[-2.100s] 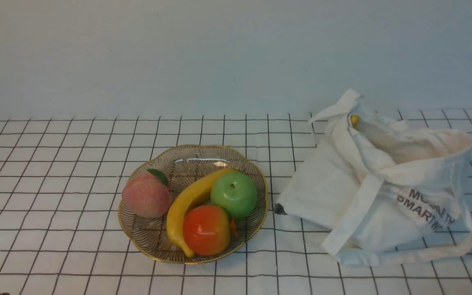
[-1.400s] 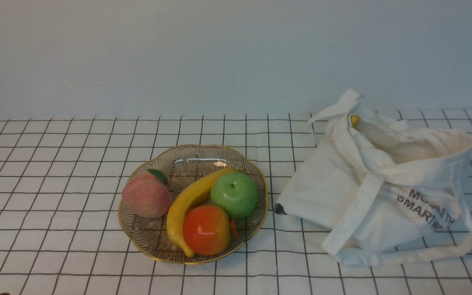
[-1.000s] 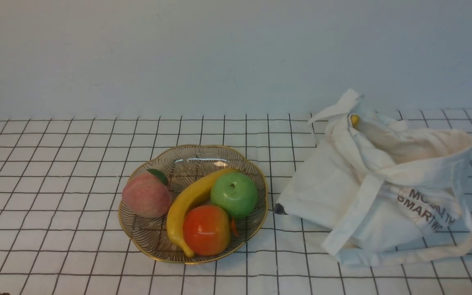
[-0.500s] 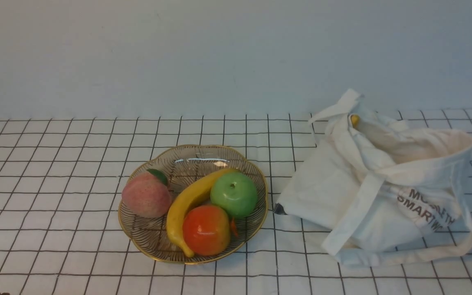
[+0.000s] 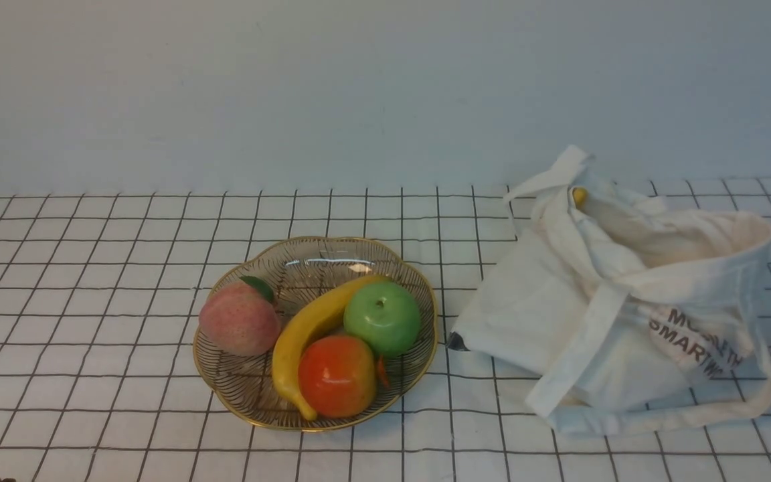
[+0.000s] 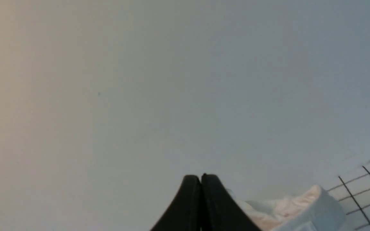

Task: Take the fruit out of the bag on the white checkered tablecloth and place them on the plate.
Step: 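Reach into the bag and grasp the banana with the right gripper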

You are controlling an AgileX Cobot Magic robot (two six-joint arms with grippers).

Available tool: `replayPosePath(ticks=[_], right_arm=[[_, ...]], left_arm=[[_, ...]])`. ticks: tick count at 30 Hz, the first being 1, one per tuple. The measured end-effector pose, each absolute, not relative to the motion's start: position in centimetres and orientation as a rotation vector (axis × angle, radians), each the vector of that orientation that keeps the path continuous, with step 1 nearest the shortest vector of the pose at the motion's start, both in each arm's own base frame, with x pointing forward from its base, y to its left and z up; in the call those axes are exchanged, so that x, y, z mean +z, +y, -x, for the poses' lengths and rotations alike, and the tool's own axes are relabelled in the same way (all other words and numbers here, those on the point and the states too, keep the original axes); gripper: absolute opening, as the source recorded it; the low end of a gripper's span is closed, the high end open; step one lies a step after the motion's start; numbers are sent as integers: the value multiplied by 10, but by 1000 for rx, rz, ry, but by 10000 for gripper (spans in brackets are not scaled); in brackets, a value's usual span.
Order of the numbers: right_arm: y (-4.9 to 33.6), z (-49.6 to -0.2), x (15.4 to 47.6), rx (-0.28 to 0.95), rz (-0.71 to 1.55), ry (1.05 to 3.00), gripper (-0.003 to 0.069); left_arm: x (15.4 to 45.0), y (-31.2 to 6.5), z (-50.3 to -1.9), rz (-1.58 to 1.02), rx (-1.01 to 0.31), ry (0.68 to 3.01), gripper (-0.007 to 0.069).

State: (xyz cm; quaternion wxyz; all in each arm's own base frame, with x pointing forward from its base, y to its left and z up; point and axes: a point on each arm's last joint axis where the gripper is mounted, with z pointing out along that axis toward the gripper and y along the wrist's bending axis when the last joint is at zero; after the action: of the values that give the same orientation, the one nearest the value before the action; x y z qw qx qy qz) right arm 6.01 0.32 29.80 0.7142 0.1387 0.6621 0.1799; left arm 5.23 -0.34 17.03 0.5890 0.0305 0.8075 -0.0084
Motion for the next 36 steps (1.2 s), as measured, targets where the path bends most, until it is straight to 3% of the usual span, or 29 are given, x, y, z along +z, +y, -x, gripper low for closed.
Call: replayPosePath(ticks=[7, 15, 25, 36], right_arm=[[6, -142, 341, 189, -168, 1951, -15], [13, -244, 345, 177, -41, 2168, -15], [56, -350, 300, 298, 195, 2315, 38], [79, -414, 241, 345, 190, 2429, 262]], left_arm=[[170, -3, -52, -71, -20, 1881, -8], [170, -3, -52, -71, -20, 1881, -8], [170, -3, -52, -71, -20, 1881, -8], [170, -3, -52, -71, -20, 1881, -8]])
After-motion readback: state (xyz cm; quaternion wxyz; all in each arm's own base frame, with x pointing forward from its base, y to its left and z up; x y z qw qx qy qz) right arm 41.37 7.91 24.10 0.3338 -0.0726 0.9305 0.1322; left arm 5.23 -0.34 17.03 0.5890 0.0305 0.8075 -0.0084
